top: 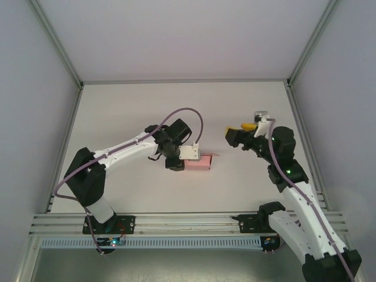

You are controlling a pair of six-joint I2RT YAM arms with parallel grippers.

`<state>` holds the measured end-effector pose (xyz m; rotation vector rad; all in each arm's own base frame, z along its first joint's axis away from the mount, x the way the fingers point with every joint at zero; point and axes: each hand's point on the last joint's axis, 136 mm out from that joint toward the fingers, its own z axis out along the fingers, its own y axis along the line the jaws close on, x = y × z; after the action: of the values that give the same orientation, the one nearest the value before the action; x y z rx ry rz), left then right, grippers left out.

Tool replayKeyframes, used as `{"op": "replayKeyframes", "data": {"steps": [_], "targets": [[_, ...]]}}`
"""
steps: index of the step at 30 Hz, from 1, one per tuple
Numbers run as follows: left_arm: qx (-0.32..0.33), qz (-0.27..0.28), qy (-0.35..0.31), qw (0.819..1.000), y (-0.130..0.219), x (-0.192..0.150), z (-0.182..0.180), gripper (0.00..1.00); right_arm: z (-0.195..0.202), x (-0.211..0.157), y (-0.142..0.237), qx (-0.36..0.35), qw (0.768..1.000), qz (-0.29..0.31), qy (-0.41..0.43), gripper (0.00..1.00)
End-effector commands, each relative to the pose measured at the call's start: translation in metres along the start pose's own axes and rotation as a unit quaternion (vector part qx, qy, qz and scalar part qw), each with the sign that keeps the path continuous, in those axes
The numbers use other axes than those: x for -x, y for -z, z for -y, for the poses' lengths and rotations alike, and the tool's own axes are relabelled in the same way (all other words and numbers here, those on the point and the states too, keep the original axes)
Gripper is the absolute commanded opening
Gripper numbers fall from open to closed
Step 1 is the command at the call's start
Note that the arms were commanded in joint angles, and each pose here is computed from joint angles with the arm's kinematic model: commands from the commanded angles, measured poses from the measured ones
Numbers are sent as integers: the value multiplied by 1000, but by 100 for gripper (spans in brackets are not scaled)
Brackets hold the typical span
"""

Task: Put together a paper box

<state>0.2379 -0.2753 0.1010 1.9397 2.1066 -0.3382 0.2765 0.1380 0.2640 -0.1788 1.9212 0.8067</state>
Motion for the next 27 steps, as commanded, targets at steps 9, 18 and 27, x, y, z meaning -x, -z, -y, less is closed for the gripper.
{"op": "replayKeyframes", "data": {"steps": [9,18,27], "targets": [[-64,-33,19,997,-9,-12,9,27,-18,-95,-30,61,974,-207,69,79],[-72,-30,26,997,-13,-12,8,27,-24,-119,-35,77,959,-253,100,59],[-66,-31,32,997,-13,-12,2,27,-15,-125,-41,48,952,-282,109,32]]}}
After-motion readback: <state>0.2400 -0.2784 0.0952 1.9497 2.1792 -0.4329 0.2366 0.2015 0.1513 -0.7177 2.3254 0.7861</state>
